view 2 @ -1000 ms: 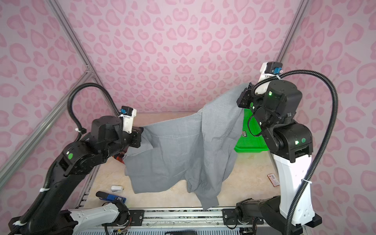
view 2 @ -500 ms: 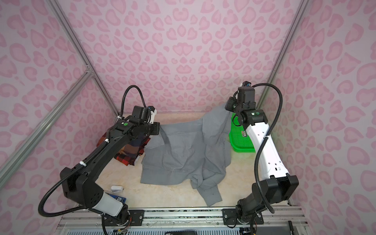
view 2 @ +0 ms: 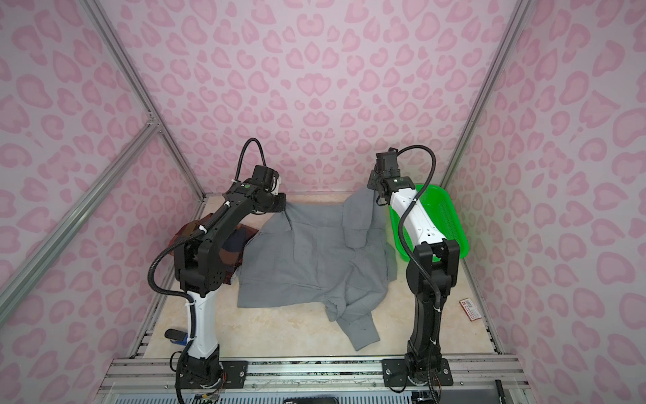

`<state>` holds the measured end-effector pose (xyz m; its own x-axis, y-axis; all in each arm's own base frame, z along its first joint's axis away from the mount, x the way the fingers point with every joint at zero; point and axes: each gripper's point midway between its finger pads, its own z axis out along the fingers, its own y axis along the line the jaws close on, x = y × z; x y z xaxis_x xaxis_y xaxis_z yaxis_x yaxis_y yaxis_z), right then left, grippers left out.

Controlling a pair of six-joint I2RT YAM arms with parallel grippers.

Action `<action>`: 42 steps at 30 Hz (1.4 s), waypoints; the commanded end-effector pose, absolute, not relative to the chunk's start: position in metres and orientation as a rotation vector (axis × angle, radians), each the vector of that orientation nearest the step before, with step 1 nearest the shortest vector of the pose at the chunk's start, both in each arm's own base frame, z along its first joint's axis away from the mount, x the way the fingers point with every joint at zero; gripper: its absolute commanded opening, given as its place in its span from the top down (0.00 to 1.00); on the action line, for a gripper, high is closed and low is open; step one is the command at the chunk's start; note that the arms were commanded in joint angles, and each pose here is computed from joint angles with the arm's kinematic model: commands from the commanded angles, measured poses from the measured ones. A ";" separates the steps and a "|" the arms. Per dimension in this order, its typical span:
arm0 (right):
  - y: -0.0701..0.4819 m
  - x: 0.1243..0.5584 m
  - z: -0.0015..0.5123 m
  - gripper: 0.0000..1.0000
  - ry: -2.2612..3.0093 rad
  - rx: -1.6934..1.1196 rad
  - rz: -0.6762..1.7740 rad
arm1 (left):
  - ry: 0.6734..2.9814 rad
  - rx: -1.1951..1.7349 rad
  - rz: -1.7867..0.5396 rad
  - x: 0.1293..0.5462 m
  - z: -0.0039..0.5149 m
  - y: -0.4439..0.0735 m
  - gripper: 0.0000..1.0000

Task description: Fold and stack the long sleeve shirts

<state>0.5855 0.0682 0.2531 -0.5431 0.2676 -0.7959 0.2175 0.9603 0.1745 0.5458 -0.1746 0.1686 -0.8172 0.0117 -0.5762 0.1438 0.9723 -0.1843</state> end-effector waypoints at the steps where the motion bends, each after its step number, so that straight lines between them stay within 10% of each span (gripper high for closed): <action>1: 0.064 0.597 0.242 0.96 2.186 0.345 0.004 | 2.536 0.081 -0.313 0.558 0.167 -0.168 0.71; 5: 0.069 0.601 0.247 0.58 2.189 0.320 -0.006 | 2.470 0.018 -0.327 0.576 0.201 -0.152 0.51; 12: 0.099 0.573 0.300 0.20 2.108 0.261 0.081 | 2.308 -0.102 -0.487 0.549 0.287 -0.145 0.38; 26: 0.203 0.394 0.194 0.30 2.381 0.137 0.475 | 2.512 -0.231 -0.473 0.414 0.188 -0.157 0.39; 42: 0.152 0.251 0.031 0.31 2.704 0.421 0.257 | 2.729 -0.331 -0.304 0.317 0.075 -0.154 0.40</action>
<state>0.2562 0.1765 0.0368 -0.9111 0.2584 -0.3210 0.1603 0.9399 0.3016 0.3175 -0.1568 0.0781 -0.9228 -0.2278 -0.3108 -0.1517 0.9562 -0.2505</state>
